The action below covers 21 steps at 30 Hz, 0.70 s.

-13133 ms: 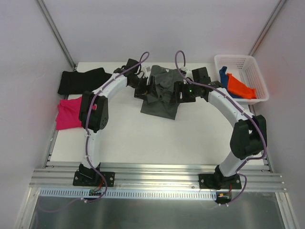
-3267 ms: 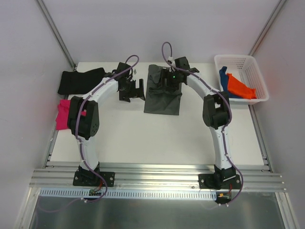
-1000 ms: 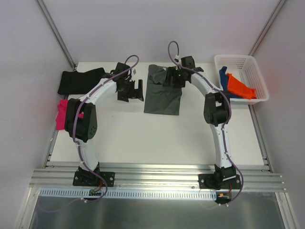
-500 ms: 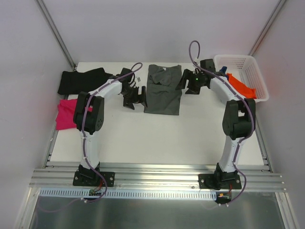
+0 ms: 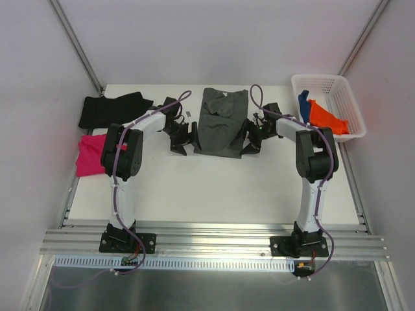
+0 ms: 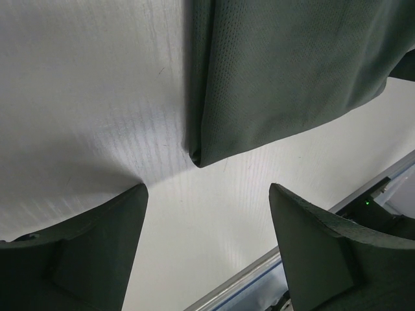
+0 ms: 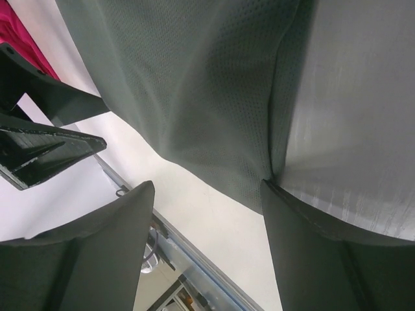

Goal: Fold and stack the t-shirts
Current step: Grab one side of the 2/3 rectangular tshirt with both arms

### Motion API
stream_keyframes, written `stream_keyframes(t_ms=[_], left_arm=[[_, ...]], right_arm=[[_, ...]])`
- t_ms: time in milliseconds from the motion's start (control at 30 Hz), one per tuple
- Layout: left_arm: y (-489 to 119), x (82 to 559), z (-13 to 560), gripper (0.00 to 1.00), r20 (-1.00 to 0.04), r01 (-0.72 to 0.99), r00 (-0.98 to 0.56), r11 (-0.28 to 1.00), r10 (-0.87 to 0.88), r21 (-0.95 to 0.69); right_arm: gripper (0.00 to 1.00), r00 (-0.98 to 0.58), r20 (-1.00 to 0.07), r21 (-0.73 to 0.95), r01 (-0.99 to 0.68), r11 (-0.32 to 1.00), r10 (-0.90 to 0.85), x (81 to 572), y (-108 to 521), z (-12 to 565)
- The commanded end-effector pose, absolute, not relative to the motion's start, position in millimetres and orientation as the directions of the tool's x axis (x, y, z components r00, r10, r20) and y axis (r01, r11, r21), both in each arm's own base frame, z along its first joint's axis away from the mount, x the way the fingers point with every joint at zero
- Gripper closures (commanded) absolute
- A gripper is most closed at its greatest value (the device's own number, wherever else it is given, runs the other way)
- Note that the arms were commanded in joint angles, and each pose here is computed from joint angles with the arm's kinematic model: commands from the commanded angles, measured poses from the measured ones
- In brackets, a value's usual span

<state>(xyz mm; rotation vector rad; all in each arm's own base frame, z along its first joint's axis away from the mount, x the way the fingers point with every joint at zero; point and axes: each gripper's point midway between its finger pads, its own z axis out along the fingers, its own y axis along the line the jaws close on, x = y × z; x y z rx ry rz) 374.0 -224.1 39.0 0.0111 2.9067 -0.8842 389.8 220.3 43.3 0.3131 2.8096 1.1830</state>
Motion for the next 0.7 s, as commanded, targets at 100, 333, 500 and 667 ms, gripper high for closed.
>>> stream_keyframes(t_ms=[100,333,500,667], left_arm=[[-222.6,382.7,26.7,0.26,-0.079,0.007,-0.996,0.833,-0.044,-0.554],[-217.1,394.2,35.4,0.28,-0.133,0.023,-0.990,0.851,-0.055,-0.524],[-219.9,393.4,33.2,0.31,-0.117,0.019,-0.992,0.840,-0.052,-0.542],[-231.4,370.3,29.4,0.39,-0.030,-0.019,-0.999,0.799,-0.046,-0.601]], right_arm=[[0.29,-0.977,0.047,0.707,0.179,0.684,0.207,373.5,221.2,44.1],[0.29,-0.977,0.038,0.700,0.177,0.692,0.211,362.0,206.4,57.0],[0.29,-0.975,0.035,0.695,0.180,0.696,0.218,356.0,201.1,59.8],[0.28,-0.975,0.019,0.702,0.172,0.691,0.223,363.0,201.6,61.4]])
